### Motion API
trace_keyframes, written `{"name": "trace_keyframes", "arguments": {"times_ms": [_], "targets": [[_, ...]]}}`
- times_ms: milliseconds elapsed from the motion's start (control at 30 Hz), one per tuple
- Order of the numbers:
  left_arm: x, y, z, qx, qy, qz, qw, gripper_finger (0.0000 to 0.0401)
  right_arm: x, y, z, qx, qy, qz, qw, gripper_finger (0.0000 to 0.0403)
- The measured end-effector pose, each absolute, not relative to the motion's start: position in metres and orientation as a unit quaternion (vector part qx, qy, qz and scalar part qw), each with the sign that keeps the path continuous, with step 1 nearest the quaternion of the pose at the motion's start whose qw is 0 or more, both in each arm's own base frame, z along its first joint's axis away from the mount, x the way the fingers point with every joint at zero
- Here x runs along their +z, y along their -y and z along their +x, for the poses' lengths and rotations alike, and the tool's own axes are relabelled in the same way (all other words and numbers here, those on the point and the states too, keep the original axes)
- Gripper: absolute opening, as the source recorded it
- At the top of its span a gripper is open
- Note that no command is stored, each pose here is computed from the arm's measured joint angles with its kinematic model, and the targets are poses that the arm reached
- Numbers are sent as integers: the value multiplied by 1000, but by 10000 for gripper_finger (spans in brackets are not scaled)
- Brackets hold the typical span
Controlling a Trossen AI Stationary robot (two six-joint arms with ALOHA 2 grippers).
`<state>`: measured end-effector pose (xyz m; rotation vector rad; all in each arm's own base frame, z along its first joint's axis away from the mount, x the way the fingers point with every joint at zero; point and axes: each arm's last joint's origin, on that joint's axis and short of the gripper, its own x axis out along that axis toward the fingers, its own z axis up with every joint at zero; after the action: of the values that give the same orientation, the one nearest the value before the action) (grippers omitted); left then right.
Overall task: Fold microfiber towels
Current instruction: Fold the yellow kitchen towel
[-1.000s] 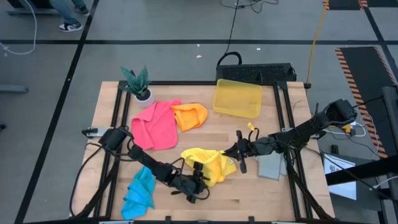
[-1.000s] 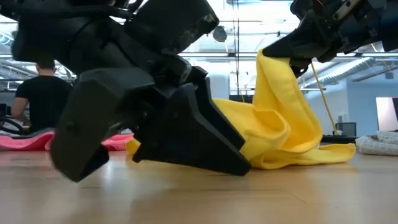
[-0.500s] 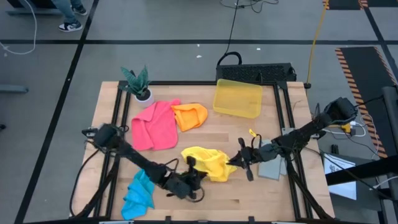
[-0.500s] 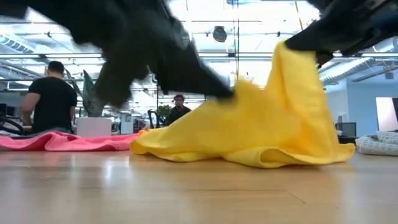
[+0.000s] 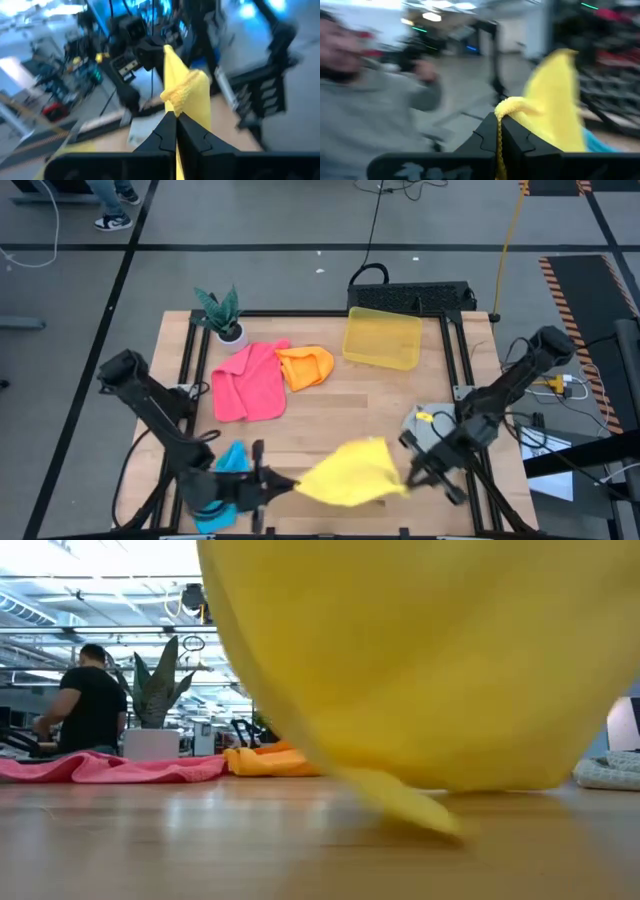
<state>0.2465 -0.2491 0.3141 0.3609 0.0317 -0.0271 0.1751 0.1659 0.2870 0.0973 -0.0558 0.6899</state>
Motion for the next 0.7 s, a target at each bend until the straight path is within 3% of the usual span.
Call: {"name": "trace_keyframes", "arguments": {"times_ms": [133, 233, 433, 700], "targets": [[329, 257, 231, -35, 24, 186, 982, 4, 316, -180, 172, 382, 73, 41, 920, 0], [332, 256, 227, 2, 20, 201, 979, 9, 323, -180, 172, 357, 75, 17, 931, 0], [318, 240, 235, 138, -55, 251, 957, 6, 304, -160, 185, 146, -16, -63, 987, 0], [281, 180, 265, 266, -175, 263, 911, 7, 274, -109, 209, -68, -161, -134, 976, 0]]}}
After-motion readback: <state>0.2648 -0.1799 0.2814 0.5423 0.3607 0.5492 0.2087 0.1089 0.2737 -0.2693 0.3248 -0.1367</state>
